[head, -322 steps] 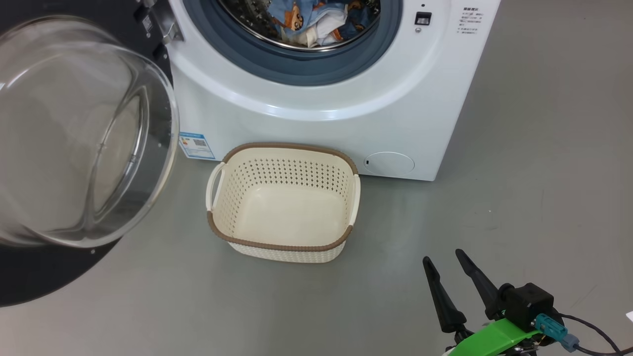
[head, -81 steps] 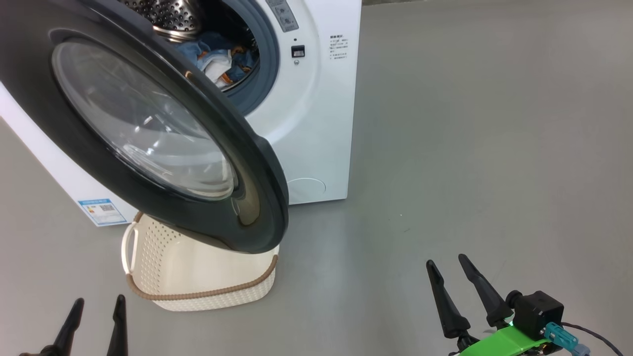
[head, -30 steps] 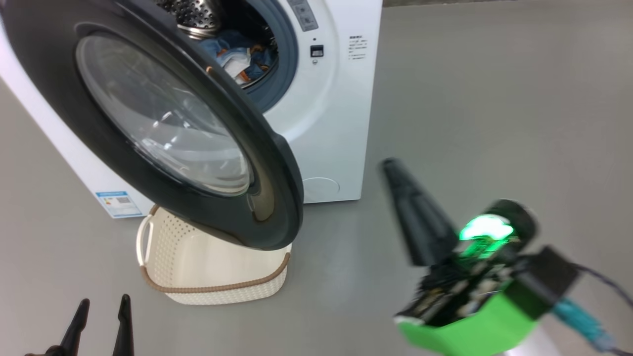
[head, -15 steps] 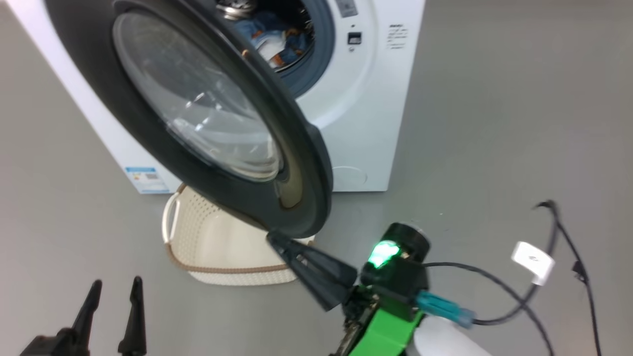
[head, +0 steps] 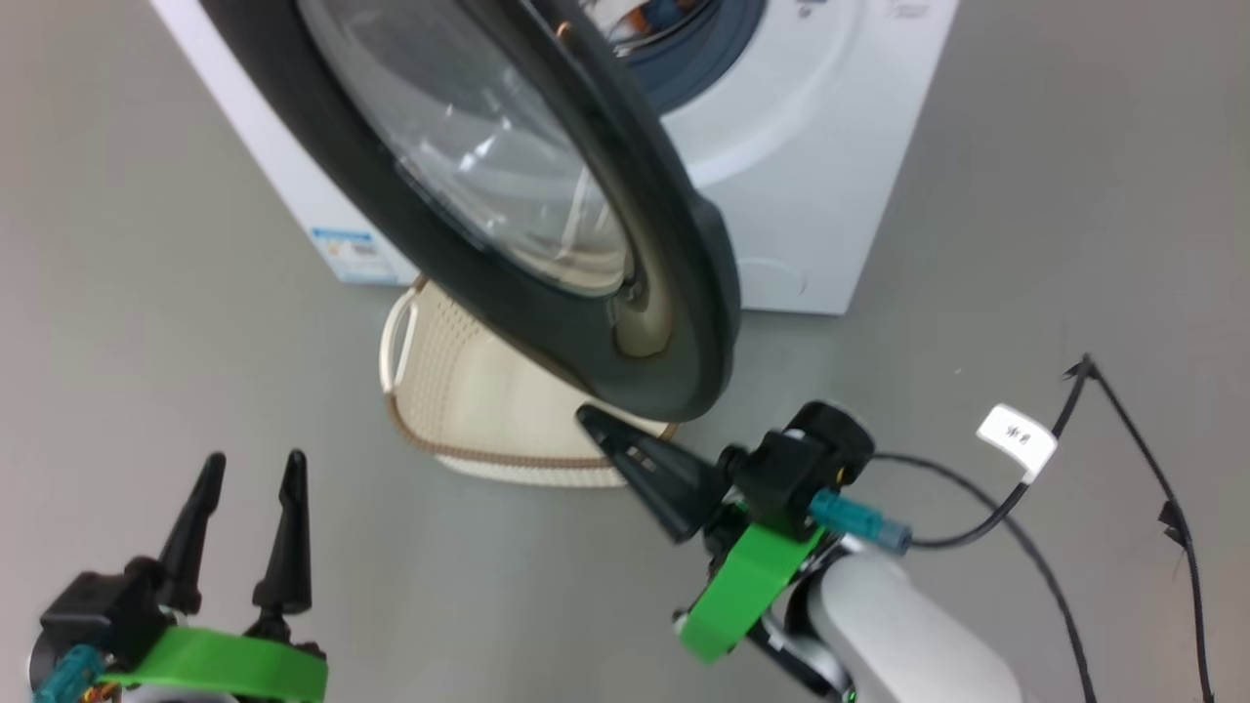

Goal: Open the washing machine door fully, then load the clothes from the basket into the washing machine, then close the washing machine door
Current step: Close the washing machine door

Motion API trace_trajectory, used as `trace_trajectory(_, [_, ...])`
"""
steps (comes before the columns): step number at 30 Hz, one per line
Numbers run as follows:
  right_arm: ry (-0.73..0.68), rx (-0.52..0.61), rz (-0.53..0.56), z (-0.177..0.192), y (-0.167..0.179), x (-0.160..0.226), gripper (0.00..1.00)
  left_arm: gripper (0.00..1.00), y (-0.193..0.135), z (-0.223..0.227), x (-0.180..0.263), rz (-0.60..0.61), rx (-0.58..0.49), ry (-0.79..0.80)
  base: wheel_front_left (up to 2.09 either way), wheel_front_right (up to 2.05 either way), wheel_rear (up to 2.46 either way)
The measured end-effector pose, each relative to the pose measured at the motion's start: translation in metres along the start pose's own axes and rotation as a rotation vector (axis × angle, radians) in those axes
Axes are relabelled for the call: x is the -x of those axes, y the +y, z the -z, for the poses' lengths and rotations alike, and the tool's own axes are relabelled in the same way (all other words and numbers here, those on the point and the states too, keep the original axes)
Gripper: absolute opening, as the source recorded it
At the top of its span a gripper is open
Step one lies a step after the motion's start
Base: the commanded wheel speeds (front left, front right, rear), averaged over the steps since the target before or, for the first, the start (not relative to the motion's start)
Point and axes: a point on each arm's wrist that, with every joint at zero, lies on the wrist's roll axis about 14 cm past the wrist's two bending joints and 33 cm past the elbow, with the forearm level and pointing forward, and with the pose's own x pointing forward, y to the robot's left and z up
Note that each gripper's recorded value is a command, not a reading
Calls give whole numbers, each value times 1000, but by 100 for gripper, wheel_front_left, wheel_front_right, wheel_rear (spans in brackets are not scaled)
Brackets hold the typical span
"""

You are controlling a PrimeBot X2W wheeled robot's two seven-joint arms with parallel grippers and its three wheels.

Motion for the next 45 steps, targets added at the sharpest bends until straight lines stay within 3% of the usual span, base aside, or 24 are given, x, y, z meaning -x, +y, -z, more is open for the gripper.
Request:
trace_trajectory(15, [-42,-9,232,22,-104,-20,0,100,17,11,-23,-44,8,33,0,0,0])
trace_trajectory(45, [-285,36,491,-12,-268,-68,0,100,8,63,-81,33,14,139,0,0,0])
